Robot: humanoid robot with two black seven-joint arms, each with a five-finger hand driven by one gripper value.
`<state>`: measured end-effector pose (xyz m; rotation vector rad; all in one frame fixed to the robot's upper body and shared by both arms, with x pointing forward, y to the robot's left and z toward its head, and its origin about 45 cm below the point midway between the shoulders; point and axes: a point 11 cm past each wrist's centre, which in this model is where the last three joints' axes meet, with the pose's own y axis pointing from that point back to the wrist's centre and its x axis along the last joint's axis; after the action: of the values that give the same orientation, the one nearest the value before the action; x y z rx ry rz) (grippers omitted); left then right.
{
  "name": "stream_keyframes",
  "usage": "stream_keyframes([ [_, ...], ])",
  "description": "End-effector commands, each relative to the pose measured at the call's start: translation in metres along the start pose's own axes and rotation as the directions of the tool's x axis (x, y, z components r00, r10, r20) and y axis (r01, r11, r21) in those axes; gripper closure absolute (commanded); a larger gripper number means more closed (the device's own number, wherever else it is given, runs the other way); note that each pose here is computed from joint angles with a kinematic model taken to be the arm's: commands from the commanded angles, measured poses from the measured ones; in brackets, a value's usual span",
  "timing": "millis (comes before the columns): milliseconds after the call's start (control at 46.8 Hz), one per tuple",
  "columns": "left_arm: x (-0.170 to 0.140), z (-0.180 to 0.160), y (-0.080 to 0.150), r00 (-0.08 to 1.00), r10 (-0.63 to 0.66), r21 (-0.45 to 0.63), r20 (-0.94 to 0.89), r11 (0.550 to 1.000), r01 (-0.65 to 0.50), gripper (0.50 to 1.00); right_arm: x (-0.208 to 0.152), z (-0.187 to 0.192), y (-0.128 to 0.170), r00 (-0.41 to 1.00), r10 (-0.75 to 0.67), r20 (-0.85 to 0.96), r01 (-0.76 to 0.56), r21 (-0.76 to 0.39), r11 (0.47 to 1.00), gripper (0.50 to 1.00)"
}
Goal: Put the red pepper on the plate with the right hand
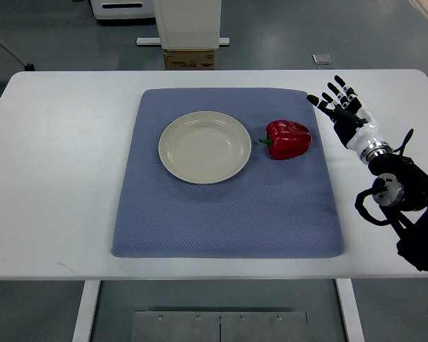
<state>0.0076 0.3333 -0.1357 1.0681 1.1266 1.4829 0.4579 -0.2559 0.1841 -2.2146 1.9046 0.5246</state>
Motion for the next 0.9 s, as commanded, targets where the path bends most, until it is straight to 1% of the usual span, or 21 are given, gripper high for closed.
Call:
stream_keyframes([
  [0, -0.0001, 0.0006, -0.0001, 1.0, 0.0, -0.001, 0.0, 1.0, 0.0, 0.5, -0.0002, -0.0005, -0.0002, 1.0, -0.001, 0.0, 0.001, 0.001, 1.0, 0.5],
  [876, -0.0001, 0.0006, -0.0001, 1.0, 0.0, -0.001, 0.0, 1.0, 0.0, 0.5, -0.0008, -0.005, -0.0015, 1.0, -0.008, -0.002, 0.008, 0.01, 1.0, 0.5],
])
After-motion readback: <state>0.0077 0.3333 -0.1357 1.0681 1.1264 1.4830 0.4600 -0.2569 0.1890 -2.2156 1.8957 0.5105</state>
